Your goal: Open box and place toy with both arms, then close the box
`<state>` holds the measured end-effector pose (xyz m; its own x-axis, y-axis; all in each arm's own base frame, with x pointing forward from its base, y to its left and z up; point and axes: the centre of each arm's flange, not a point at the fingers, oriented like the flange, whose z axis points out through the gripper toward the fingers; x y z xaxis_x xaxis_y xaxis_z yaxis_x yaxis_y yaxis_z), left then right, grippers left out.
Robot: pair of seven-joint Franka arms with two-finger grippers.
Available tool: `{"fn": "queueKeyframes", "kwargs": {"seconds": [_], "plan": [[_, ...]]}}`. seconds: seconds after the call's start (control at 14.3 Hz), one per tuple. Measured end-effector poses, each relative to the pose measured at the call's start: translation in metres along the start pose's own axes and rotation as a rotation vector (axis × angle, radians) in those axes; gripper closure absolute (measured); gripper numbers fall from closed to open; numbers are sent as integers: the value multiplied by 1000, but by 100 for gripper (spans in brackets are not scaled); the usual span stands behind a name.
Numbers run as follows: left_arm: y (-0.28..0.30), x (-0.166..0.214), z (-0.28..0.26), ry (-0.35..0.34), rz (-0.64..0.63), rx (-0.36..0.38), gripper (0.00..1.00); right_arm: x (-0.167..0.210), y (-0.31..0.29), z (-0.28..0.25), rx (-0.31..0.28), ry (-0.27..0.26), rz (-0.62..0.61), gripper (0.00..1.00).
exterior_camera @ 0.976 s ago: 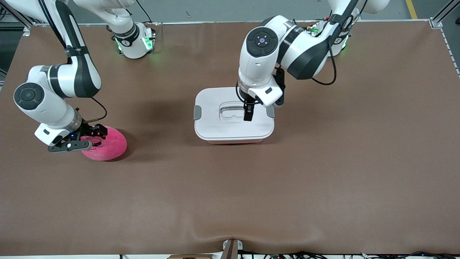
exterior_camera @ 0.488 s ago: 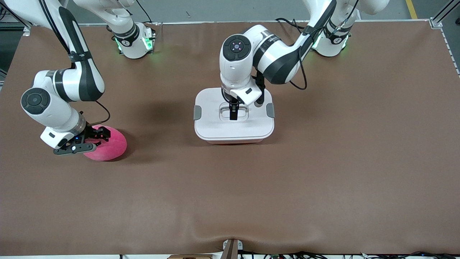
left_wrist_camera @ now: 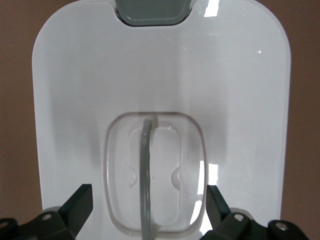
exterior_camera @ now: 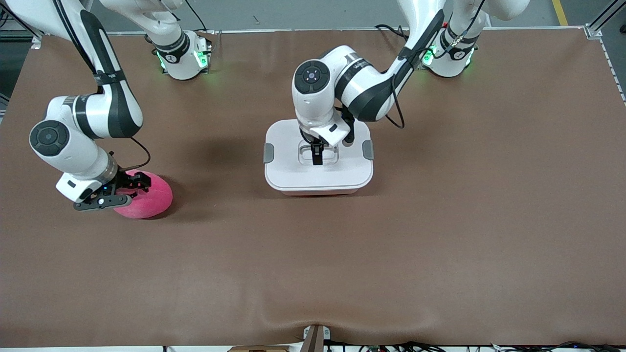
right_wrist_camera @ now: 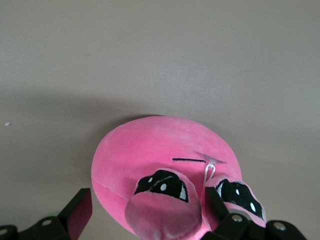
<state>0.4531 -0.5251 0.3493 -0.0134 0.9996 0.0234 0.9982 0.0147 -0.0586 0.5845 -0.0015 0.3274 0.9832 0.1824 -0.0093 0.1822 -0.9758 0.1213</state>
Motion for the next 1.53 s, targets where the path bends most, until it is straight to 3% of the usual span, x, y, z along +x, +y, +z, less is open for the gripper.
{"fn": "queueKeyframes", "kwargs": {"seconds": [0.28,0.63,0.7,0.77,0.84,1.05,1.25,1.32,1.39,1.53], "plan": [[-2,-1,5,-1,-23,-4,0,-2,-1,4,2,-16,-2,0],[-3,-3,5,-9,-20,-10,50,-4,0,7,3,-39,-2,3],[-4,-4,6,-9,-18,-10,56,-5,0,7,3,-44,-3,11],[-5,-4,6,-8,-17,-10,56,-6,0,8,3,-51,-2,19],[-5,-5,6,-8,-16,-10,61,-6,1,8,4,-56,-2,19],[-5,-5,6,-9,-16,-14,93,-6,1,8,4,-58,-3,21],[-3,-4,6,-11,-17,-18,93,-6,1,8,3,-57,-3,48],[-3,-4,6,-12,-17,-19,93,-6,1,8,3,-57,-3,48],[-3,-4,6,-12,-17,-20,93,-6,1,8,3,-57,-3,55],[-2,-4,5,-15,-18,-22,93,-6,1,8,3,-57,-3,77]]}}
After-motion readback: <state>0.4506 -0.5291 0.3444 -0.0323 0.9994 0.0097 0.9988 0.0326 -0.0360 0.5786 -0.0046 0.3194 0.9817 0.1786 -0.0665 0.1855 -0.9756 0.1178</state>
